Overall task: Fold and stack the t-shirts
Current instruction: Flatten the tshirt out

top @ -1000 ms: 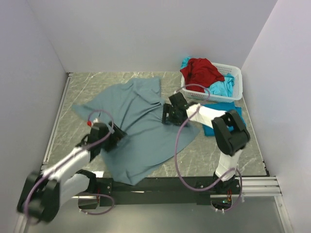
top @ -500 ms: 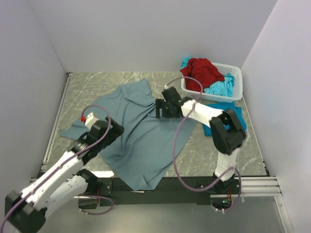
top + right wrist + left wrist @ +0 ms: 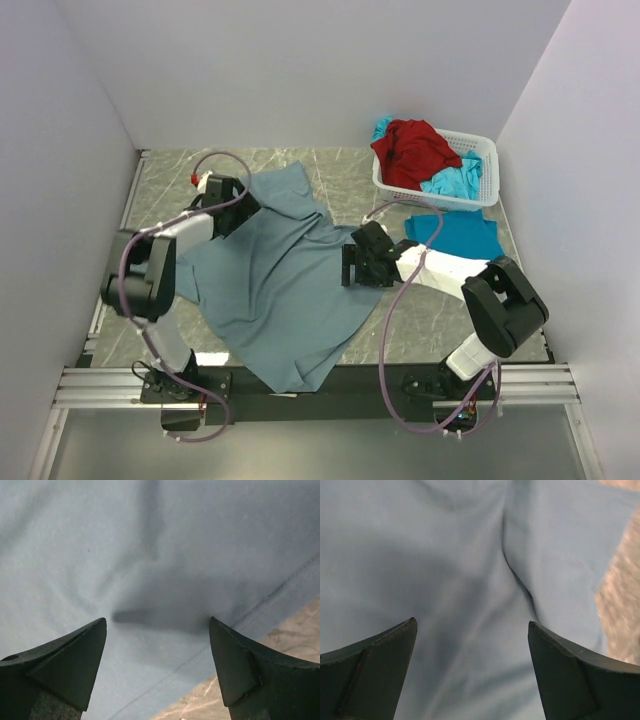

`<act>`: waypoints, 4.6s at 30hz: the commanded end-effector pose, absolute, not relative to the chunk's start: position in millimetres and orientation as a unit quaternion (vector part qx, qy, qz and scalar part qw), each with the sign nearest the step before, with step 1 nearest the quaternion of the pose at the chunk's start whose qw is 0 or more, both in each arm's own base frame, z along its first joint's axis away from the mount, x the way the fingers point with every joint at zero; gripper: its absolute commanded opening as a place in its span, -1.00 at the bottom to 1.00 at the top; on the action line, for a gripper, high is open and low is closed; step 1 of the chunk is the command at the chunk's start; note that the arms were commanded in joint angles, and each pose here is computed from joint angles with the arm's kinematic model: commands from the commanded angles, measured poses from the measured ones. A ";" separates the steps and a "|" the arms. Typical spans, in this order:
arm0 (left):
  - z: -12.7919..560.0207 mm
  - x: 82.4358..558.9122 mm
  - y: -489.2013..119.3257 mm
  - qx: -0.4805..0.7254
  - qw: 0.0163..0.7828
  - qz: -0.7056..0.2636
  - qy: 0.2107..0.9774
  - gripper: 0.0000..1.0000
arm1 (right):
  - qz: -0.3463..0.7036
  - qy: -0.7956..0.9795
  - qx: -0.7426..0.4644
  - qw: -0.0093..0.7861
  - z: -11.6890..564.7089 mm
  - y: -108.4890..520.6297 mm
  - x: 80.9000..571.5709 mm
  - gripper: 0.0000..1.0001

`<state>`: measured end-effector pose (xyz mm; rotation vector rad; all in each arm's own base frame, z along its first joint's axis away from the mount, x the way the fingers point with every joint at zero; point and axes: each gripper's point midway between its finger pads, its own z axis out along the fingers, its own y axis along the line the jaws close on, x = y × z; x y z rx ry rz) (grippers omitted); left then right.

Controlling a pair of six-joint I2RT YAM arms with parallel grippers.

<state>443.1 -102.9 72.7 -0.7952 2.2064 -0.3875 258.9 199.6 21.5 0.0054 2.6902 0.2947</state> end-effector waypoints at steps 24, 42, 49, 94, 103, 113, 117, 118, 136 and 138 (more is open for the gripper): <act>98.2 295.4 17.1 -0.521 0.417 -0.108 0.737 0.94 | 0.085 0.930 -0.134 0.330 102.6 295.2 514.0 0.79; 116.1 381.4 -13.9 -0.431 0.438 -0.188 0.766 0.99 | 0.200 0.947 -0.122 0.221 63.4 280.1 242.7 0.80; 118.6 418.9 -15.9 -0.393 0.443 -0.184 0.784 0.99 | 0.151 0.964 -0.112 0.189 20.8 250.8 223.8 0.81; 147.7 486.0 8.1 -0.369 0.459 -0.132 0.797 0.99 | 0.163 0.934 -0.069 0.310 111.6 252.5 334.6 0.81; 64.1 429.7 -3.7 -0.383 0.365 -0.123 0.840 0.99 | 0.111 0.945 -0.057 0.302 78.0 257.0 398.2 0.81; 9.9 330.4 2.4 -0.464 0.280 -0.069 0.838 0.99 | 0.114 0.963 -0.048 0.241 24.4 241.5 355.0 0.80; -4.2 277.5 4.5 -0.497 0.240 -0.041 0.833 0.99 | 0.121 0.970 -0.039 0.207 8.2 223.2 305.9 0.79; -4.2 267.8 6.2 -0.504 0.237 -0.034 0.830 0.99 | 0.120 0.971 -0.039 0.202 7.0 219.9 296.3 0.79; 163.6 333.6 19.4 -0.493 0.456 -0.131 0.729 0.99 | 0.172 0.923 -0.050 0.339 123.5 232.3 304.5 0.79; 156.6 353.7 17.9 -0.491 0.449 -0.134 0.734 0.99 | 0.176 0.924 -0.048 0.338 121.7 232.3 309.7 0.79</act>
